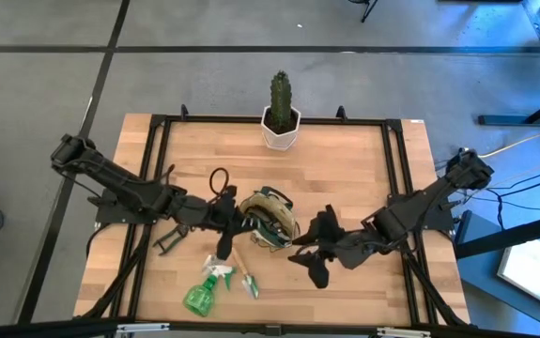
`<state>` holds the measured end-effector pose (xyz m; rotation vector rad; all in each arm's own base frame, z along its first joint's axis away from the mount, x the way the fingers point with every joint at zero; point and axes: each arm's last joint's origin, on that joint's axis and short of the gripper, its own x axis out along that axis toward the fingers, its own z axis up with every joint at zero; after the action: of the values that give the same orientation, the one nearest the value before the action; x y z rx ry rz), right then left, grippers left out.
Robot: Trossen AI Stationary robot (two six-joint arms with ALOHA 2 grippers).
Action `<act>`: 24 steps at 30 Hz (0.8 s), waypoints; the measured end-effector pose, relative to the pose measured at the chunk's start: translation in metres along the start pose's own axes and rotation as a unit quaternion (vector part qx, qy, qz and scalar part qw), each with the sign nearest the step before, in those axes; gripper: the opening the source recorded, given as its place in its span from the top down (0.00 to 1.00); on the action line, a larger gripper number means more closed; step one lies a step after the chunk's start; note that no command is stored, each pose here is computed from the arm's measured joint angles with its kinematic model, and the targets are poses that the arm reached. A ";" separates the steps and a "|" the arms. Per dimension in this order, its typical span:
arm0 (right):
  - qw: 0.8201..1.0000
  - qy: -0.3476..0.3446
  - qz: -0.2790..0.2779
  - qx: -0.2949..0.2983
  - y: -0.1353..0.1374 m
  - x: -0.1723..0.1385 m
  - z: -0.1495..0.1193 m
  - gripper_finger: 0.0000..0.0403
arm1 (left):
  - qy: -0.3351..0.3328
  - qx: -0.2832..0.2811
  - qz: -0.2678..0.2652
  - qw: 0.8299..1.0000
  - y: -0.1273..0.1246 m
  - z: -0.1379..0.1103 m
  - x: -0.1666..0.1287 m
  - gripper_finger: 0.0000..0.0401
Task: Pick & Place Garden tools in Gardening bag
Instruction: Put the brown hand rake into the green gardening bag
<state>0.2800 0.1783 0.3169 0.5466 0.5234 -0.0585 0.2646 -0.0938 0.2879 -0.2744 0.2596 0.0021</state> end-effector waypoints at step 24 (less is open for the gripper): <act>0.994 -0.064 0.070 0.045 -0.025 -0.007 -0.001 0.43 | -0.104 0.011 -0.051 0.993 0.060 -0.035 -0.001 0.99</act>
<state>0.2684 0.1567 0.3076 0.6623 0.3578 0.0154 0.2528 -0.0450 0.2399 -0.2623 0.0390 -0.0721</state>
